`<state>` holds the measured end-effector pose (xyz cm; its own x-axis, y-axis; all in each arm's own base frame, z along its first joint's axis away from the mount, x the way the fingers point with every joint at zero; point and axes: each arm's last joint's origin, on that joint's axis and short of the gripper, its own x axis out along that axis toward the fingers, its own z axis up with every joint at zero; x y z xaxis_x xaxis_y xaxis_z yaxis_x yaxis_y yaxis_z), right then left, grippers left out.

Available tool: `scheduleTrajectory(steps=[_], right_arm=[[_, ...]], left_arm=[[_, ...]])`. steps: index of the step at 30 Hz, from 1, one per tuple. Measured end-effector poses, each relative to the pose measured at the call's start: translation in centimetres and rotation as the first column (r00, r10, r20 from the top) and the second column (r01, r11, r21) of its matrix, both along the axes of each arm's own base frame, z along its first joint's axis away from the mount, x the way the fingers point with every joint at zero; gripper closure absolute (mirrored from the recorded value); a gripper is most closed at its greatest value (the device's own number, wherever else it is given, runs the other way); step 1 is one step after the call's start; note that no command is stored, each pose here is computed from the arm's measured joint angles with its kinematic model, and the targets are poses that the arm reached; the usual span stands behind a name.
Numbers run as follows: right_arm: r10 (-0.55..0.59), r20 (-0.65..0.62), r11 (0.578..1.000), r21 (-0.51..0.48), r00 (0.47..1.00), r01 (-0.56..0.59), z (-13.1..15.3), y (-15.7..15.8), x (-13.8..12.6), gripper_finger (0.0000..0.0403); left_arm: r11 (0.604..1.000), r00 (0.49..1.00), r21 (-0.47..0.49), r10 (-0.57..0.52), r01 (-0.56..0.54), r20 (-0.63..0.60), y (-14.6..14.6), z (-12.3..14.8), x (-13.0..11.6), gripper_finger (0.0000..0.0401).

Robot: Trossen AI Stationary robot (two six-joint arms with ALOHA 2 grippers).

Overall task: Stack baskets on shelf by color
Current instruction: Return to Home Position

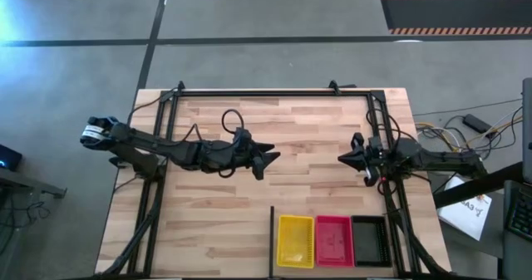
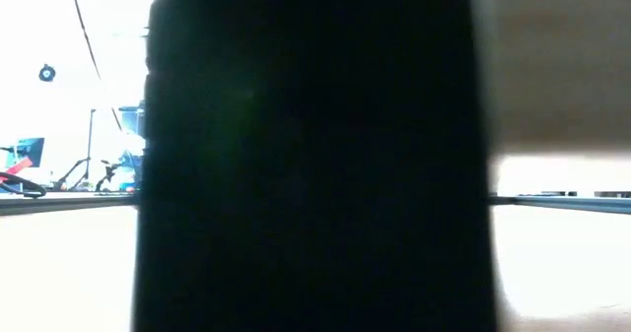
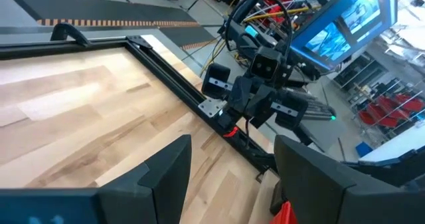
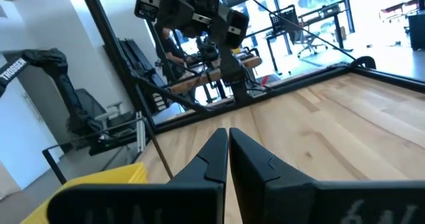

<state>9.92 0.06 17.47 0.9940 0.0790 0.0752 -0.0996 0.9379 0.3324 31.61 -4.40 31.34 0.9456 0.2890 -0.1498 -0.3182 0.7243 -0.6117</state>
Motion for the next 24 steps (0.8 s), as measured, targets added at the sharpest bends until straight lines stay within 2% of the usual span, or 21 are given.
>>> scheduleTrajectory(steps=[9, 12, 14, 16, 19, 24], right_arm=[[0.000, -0.005, 1.000, 0.000, 1.000, 0.000, 0.0, 0.0, 0.0, 0.0394], [0.000, -0.006, 1.000, 0.000, 1.000, 0.000, -0.1, 0.0, 0.0, 0.0394], [0.000, -0.006, 1.000, 0.000, 1.000, 0.000, -0.1, 0.0, 0.0, 0.0394], [0.000, -0.006, 1.000, 0.000, 1.000, 0.000, -0.1, 0.0, 0.0, 0.0394], [0.000, -0.006, 1.000, 0.000, 1.000, 0.000, -0.1, 0.0, 0.0, 0.0394], [0.000, -0.006, 1.000, 0.000, 1.000, 0.000, -0.1, 0.0, 0.1, 0.0394]], left_arm=[[0.995, 0.998, 0.103, 0.025, -0.019, -0.057, 1.3, -0.3, 0.1, 0.0201], [0.977, 0.993, 0.207, -0.023, 0.047, -0.114, 2.1, -0.6, 0.2, 0.0202], [0.964, 0.986, 0.233, -0.095, 0.125, -0.136, 2.7, -0.8, 0.2, 0.0210], [0.951, 0.974, 0.235, -0.171, 0.203, -0.151, 3.5, -0.9, -0.1, 0.0232], [0.930, 0.958, 0.243, -0.246, 0.277, -0.150, 4.4, -1.0, -1.0, 0.0286], [0.925, 0.954, 0.256, -0.241, 0.281, -0.176, 5.5, -2.6, -4.4, 0.0388]])
